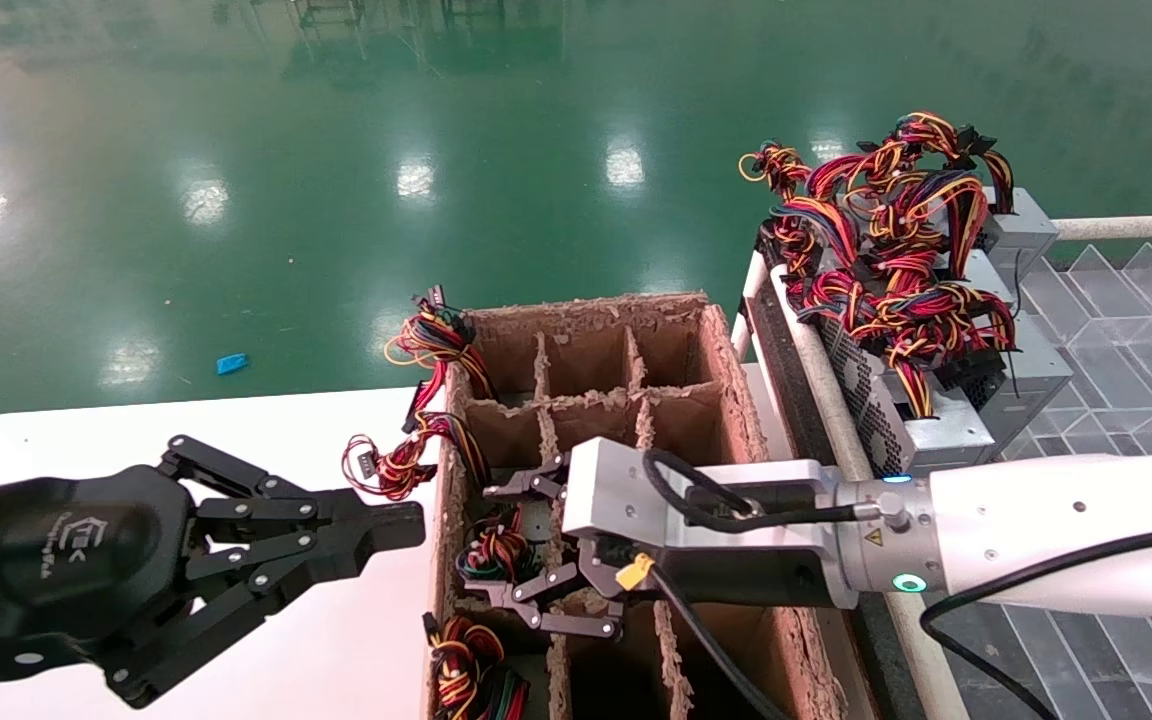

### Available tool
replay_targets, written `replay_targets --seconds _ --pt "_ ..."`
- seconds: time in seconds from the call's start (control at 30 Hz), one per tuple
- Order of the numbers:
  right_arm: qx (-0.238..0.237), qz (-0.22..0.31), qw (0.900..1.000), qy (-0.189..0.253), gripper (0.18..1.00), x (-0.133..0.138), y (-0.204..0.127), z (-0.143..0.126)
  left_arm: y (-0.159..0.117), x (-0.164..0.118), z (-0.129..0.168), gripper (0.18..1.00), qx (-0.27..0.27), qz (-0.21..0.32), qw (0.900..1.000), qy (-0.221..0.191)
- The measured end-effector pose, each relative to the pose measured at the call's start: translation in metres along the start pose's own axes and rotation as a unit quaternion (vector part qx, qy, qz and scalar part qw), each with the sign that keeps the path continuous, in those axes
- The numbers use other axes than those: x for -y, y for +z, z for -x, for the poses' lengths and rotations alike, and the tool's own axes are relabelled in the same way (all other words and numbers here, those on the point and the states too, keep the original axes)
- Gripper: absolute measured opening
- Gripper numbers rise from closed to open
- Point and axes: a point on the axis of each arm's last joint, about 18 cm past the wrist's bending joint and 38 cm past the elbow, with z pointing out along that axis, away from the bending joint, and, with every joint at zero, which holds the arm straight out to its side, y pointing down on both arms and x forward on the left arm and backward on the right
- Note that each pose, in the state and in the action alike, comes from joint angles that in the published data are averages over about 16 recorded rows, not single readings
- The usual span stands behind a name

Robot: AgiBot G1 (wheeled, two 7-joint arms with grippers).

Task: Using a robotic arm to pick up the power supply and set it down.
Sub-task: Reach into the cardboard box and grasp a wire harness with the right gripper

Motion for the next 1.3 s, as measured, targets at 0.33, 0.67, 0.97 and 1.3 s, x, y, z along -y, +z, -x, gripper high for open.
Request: replay_targets --seconds 0.33,0.67,0.97,1.3 --pt "0.012 -0.005 1.000 0.009 0.487 0.0007 -0.0033 0.0044 0.0000 0.0000 0.0000 0.191 0.000 0.000 1.0000 0.000" --pt "0.022 -0.007 1.000 0.009 0.412 0.0027 -0.0020 0.0074 0.0000 0.0000 0.0000 0.191 0.000 0.000 1.0000 0.000" --pt "0.023 0.003 1.000 0.004 0.513 0.0001 0.0016 0.0074 0.0000 0.0000 0.0000 0.191 0.000 0.000 1.0000 0.000" --pt "0.009 0.020 1.000 -0.005 0.692 -0.0050 0.0067 0.0024 0.0000 0.0000 0.0000 0.191 0.000 0.000 1.0000 0.000"
